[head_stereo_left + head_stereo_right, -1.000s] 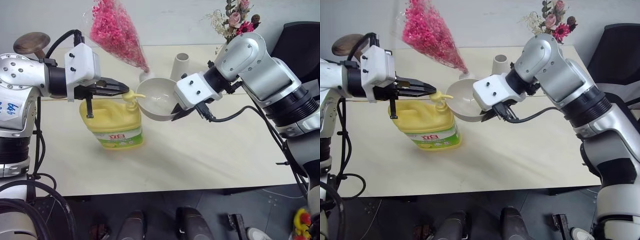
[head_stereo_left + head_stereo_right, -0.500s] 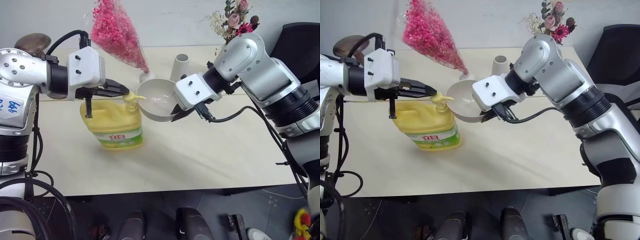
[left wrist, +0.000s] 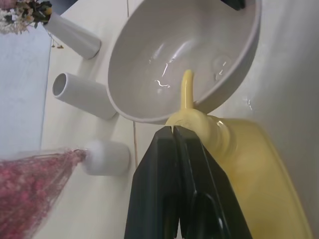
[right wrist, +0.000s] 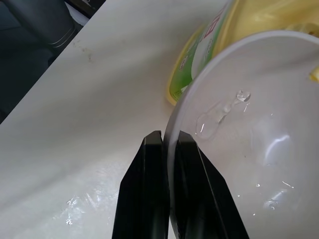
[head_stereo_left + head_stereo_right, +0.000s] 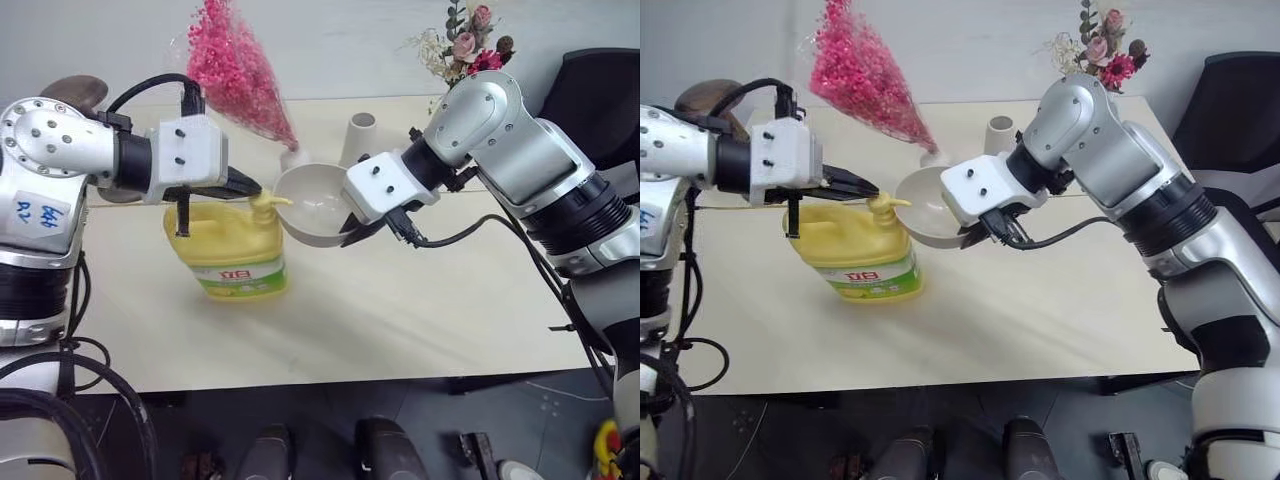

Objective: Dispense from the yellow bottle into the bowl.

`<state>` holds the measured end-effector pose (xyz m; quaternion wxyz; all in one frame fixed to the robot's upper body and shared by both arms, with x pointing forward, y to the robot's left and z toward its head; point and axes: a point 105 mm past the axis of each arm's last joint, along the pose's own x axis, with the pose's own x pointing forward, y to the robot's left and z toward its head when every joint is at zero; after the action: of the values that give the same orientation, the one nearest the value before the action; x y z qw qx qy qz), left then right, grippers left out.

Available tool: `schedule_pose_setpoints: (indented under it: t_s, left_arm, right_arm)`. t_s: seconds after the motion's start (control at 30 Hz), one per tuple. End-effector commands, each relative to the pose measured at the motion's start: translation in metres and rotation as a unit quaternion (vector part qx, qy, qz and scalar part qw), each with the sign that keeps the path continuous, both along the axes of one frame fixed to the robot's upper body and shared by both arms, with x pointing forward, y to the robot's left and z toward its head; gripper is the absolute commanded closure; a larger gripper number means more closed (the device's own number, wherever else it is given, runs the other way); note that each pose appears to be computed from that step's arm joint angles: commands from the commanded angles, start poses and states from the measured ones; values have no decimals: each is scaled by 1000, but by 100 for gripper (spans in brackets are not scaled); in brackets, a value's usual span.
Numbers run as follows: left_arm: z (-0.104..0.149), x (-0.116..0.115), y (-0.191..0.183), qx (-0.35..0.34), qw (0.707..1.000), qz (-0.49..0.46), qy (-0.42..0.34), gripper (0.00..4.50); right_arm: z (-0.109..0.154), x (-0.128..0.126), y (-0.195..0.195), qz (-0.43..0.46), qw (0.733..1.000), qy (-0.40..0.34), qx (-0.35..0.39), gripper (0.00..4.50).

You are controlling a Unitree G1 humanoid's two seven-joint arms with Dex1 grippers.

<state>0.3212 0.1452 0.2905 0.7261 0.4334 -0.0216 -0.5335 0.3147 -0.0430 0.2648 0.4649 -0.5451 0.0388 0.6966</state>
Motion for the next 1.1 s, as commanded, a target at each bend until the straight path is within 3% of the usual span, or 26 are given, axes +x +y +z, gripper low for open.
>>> schedule_pose_setpoints:
  t_s: [0.03,0.1,0.2,0.27,0.37,0.57,0.63,0.77,0.83,1.03,1.1]
  left_arm:
    - [16,-8,-13,-123,988,-24,90,443]
    - [39,-18,-14,-185,976,-34,111,443]
    - [64,-36,-4,-245,961,-39,123,386]
    - [70,-58,12,-263,952,-39,151,323]
    - [66,-96,29,-271,937,-48,217,232]
    - [26,-138,52,-229,935,31,270,54]
    - [15,-146,55,-223,933,54,277,0]
    - [-20,-151,62,-158,944,106,270,0]
    - [-27,-149,67,-160,943,121,264,0]
    - [-23,-146,74,-193,940,131,248,0]
    - [-18,-147,82,-208,937,142,241,0]
  right_arm:
    - [11,-13,-2,34,999,-1,7,450]
    - [9,-12,-8,24,1000,2,11,450]
    - [-2,-10,-26,-7,1000,16,19,450]
    - [-24,-5,-47,-40,999,15,16,450]
    - [-55,1,-69,-79,997,-1,17,450]
    - [-93,4,-84,-139,988,-11,64,450]
    - [-104,5,-88,-153,986,-13,68,394]
    - [-119,2,-89,-165,984,0,72,276]
    - [-120,4,-88,-173,982,-3,81,204]
    - [-96,12,-98,-205,972,-2,113,3]
    - [-70,9,-118,-224,965,35,130,3]
